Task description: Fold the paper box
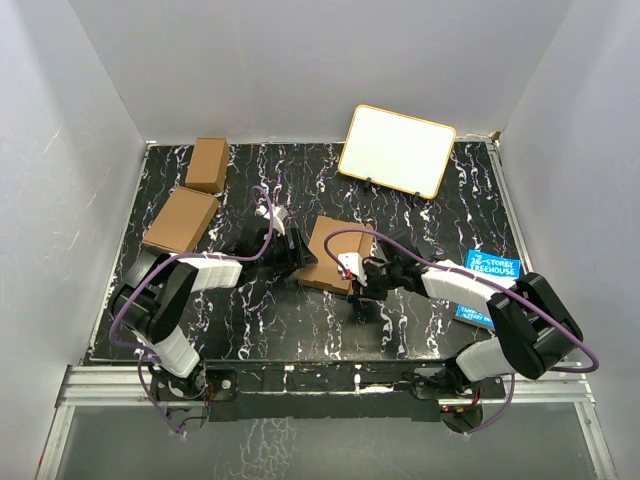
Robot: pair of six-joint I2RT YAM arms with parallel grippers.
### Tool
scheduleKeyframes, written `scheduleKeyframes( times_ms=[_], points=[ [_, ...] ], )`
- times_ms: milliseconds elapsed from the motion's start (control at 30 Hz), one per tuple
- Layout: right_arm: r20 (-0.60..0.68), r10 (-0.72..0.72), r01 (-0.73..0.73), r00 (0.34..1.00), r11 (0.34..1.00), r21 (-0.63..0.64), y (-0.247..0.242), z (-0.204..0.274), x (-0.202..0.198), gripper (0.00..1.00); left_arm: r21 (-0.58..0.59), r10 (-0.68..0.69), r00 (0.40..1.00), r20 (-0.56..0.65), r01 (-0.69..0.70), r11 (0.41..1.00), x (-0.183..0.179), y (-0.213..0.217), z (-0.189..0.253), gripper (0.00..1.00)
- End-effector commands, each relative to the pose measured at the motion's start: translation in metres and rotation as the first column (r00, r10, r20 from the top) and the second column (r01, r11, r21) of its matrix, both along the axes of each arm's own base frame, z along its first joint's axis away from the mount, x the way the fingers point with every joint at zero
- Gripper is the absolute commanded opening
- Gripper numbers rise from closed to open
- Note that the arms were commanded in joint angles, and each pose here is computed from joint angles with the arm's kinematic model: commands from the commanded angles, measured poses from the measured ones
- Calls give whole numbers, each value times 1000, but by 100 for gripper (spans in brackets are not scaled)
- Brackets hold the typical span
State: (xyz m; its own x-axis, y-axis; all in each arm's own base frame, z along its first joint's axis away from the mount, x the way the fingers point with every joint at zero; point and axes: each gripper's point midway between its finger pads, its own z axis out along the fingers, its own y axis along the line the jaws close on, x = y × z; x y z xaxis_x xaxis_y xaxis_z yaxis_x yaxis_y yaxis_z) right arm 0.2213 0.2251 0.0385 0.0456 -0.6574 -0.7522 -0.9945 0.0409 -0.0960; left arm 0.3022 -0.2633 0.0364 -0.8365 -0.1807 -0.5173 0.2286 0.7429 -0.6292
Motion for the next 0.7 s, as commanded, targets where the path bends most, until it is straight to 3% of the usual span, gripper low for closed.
scheduleKeyframes(
  times_ms=[0,667],
  points=[
    [55,-35,31,998,997,74,15,25,23,8,69,-11,996,-87,17,998,-16,9,-24,66],
    [12,-148,147,989,987,61,16,24,40,8,58,-20,996,-92,26,998,-15,6,-24,66]
  ],
)
